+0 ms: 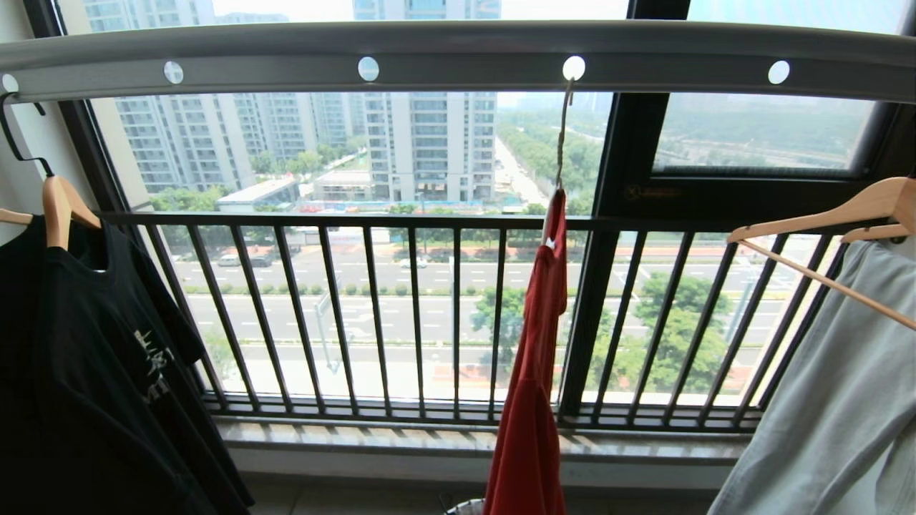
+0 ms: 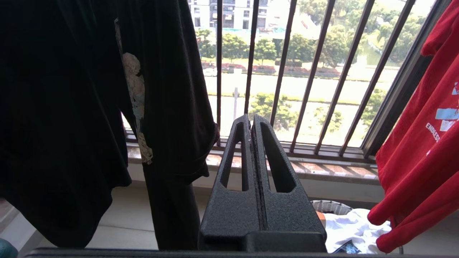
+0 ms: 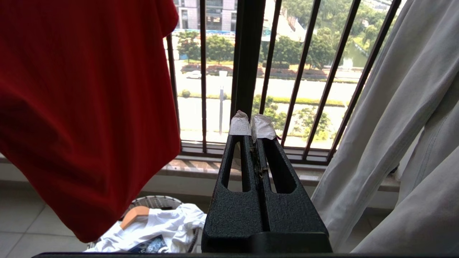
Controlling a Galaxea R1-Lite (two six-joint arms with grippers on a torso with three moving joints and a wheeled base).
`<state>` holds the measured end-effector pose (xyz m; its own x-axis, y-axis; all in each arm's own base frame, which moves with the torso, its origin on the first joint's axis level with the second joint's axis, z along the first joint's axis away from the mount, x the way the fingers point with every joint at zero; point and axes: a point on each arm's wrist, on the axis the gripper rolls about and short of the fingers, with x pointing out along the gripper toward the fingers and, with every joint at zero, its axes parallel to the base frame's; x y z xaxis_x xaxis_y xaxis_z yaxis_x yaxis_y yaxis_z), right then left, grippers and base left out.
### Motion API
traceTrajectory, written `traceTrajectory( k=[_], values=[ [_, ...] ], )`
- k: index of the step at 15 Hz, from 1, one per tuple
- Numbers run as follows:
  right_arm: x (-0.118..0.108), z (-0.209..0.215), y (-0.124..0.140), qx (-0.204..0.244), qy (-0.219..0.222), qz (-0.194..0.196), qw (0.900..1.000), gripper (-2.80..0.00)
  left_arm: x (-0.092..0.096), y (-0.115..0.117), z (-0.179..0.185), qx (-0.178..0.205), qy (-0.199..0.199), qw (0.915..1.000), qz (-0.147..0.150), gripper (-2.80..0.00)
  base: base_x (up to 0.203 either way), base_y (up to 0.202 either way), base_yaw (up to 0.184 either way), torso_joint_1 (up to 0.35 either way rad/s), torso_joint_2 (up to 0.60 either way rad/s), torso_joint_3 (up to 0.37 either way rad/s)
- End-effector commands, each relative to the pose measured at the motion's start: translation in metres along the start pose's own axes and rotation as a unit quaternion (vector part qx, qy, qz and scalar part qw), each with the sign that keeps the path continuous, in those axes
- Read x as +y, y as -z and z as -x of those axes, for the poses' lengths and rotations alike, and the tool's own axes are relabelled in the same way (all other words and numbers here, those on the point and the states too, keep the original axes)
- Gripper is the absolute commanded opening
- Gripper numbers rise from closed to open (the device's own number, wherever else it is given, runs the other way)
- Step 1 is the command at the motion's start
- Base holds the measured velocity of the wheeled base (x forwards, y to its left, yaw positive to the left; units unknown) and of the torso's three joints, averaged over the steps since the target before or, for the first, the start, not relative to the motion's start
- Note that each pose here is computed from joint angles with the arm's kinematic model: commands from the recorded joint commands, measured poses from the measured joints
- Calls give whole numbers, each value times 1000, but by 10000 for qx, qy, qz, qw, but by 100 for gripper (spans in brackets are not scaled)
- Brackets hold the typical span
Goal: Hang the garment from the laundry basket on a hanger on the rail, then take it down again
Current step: Take the clothes off the clothes rack
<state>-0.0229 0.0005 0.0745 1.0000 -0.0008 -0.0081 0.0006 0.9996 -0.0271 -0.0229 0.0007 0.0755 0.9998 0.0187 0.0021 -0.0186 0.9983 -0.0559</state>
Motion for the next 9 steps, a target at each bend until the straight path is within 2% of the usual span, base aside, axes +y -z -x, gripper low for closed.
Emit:
traceTrajectory(
  k=[1, 9],
  values=[
    [0, 0, 0, 3, -4, 2, 10000, -280, 0, 0, 0, 3, -5, 10000, 4, -280, 0, 0, 0, 0, 0, 0],
    [0, 0, 0, 5, -4, 2, 10000, -280, 0, 0, 0, 3, 1, 10000, 4, -280, 0, 0, 0, 0, 0, 0]
  ],
)
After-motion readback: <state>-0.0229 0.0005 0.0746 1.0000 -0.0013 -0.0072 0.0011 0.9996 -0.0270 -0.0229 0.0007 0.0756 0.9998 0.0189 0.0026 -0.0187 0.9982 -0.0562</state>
